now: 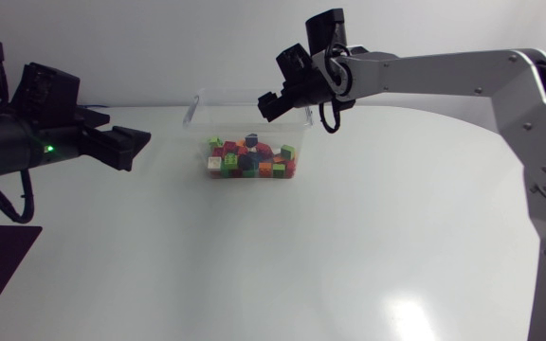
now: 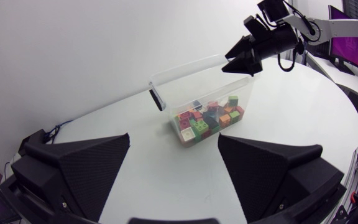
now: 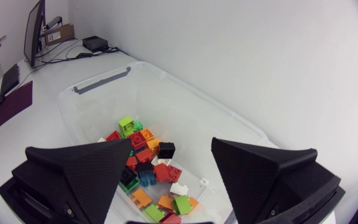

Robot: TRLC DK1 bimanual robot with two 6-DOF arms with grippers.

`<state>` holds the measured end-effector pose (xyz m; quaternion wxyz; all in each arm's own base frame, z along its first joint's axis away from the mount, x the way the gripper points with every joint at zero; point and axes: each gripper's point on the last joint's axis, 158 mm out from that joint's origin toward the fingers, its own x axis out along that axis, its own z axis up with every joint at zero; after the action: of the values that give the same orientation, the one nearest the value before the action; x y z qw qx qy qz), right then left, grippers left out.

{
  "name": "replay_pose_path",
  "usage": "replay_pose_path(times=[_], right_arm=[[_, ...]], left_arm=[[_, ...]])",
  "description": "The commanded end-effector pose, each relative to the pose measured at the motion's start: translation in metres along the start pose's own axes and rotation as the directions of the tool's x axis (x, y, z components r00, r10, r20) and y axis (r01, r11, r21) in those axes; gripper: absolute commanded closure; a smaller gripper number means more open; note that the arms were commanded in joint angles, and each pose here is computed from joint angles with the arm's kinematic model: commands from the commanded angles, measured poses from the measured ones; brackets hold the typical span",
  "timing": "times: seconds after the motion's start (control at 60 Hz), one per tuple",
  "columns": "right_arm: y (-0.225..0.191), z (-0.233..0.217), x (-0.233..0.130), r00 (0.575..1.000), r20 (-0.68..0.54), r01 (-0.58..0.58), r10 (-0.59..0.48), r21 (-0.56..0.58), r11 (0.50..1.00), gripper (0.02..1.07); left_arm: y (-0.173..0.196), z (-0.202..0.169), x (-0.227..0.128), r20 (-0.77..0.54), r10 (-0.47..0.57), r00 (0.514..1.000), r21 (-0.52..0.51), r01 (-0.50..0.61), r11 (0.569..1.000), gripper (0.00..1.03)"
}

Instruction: Place the duplo bricks in the container

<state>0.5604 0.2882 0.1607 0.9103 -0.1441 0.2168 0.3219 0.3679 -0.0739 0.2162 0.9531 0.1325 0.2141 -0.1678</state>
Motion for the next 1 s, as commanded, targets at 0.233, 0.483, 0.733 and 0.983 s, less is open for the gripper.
replay_pose_path(times=[0.233,0.483,0.733,0.983], right_arm=[[-0.055,-0.002,-0.089,0.985,0.060,0.156,-0.160,0.067,0.985,0.07],[-0.088,-0.040,-0.141,0.945,0.063,0.314,-0.321,0.090,0.945,0.07],[-0.104,-0.065,-0.195,0.905,0.075,0.409,-0.419,0.121,0.905,0.07],[-0.116,-0.092,-0.245,0.863,0.069,0.489,-0.501,0.138,0.861,0.07]], left_arm=[[0.017,-0.023,-0.028,0.045,0.092,0.995,-0.010,-0.091,0.996,0.05],[0.025,-0.034,-0.043,0.065,0.141,0.988,-0.020,-0.140,0.990,0.05],[0.021,-0.042,-0.056,0.096,0.158,0.983,-0.009,-0.158,0.987,0.05],[0.026,-0.049,-0.063,0.130,0.196,0.972,-0.017,-0.196,0.981,0.05]])
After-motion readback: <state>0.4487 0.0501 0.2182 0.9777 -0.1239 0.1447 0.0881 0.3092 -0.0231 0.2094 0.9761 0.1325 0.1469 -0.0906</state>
